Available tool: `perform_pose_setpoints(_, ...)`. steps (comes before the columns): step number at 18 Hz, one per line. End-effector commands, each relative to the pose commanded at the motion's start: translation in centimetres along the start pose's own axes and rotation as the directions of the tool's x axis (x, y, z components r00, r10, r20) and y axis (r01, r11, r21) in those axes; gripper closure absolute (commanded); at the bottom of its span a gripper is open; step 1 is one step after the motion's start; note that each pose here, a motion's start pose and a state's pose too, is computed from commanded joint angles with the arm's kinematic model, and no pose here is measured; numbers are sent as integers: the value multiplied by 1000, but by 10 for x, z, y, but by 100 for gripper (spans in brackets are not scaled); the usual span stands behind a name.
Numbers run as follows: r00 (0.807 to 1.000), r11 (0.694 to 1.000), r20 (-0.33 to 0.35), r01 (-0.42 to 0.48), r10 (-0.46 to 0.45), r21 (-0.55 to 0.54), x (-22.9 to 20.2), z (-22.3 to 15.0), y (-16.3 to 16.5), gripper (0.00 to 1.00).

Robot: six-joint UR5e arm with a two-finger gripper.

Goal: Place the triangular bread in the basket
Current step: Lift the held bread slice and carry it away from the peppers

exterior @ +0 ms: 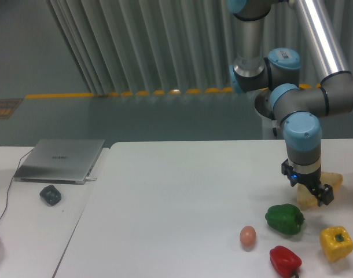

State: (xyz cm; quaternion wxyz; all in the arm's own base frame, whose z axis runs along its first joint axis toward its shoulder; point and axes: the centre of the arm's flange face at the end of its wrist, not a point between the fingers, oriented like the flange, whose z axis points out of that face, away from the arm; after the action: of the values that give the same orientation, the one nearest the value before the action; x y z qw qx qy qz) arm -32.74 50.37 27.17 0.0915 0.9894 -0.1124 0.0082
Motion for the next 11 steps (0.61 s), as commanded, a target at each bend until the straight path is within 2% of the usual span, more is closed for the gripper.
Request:
perform_pose_setpoints(2, 1000, 1000, 2, -10, 10, -8, 0, 1, 0, 0)
perform_pose_setpoints(7, 999, 998, 15, -44, 44, -40, -2, 2, 2, 14)
perform_pose_setpoints(11, 998, 997, 21, -60, 61, -50, -3, -1, 4, 43)
